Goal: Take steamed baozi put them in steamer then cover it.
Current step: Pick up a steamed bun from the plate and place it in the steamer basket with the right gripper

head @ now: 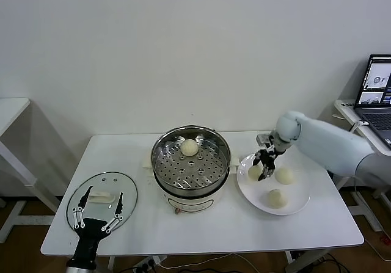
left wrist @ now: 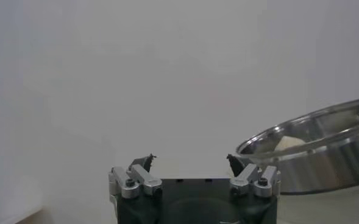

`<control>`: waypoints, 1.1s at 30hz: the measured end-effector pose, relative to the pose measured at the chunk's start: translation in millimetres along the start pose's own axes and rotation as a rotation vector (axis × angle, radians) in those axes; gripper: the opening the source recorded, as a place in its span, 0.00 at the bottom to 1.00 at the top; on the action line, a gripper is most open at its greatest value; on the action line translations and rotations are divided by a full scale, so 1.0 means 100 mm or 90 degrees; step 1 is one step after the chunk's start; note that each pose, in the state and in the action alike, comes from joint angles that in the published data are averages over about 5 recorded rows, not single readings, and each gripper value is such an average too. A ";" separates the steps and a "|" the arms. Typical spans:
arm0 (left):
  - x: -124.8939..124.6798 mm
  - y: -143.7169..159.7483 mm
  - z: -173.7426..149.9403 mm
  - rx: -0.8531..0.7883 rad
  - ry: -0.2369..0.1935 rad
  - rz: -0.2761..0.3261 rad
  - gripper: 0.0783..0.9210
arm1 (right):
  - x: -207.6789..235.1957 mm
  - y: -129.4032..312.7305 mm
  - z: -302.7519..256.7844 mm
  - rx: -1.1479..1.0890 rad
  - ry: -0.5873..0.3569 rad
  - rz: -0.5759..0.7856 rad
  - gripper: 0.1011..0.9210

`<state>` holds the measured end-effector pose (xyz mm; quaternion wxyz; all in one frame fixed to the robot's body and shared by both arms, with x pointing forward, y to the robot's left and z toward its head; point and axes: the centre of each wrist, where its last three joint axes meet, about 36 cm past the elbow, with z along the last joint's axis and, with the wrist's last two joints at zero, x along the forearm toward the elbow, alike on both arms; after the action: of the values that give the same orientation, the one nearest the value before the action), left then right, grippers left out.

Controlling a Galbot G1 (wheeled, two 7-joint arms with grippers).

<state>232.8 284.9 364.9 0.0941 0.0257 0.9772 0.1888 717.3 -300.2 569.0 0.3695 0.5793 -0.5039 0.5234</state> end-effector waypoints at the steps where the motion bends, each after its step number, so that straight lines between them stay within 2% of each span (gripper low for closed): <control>1: 0.00 0.00 0.00 0.000 -0.001 0.000 0.88 | 0.13 -0.04 -0.06 0.008 0.000 0.001 0.67; 8: -0.02 -0.02 -0.02 0.002 -0.003 0.001 0.88 | 0.96 -0.27 -0.64 0.067 -0.012 0.012 0.66; 14: -0.04 -0.02 -0.03 0.002 -0.007 0.000 0.88 | 1.24 -0.35 -1.31 0.116 -0.033 0.001 0.64; 23: -0.07 -0.01 -0.02 0.002 -0.014 -0.004 0.88 | 0.98 -0.38 -2.23 0.152 -0.058 -0.029 0.64; 33: -0.07 -0.01 -0.03 0.003 -0.018 -0.005 0.88 | 0.35 -0.39 -2.88 0.158 -0.038 -0.037 0.64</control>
<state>238.8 282.4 368.1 0.1089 0.0244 0.9763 0.1856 685.5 -23.4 658.6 0.2948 0.6504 -0.4289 0.5532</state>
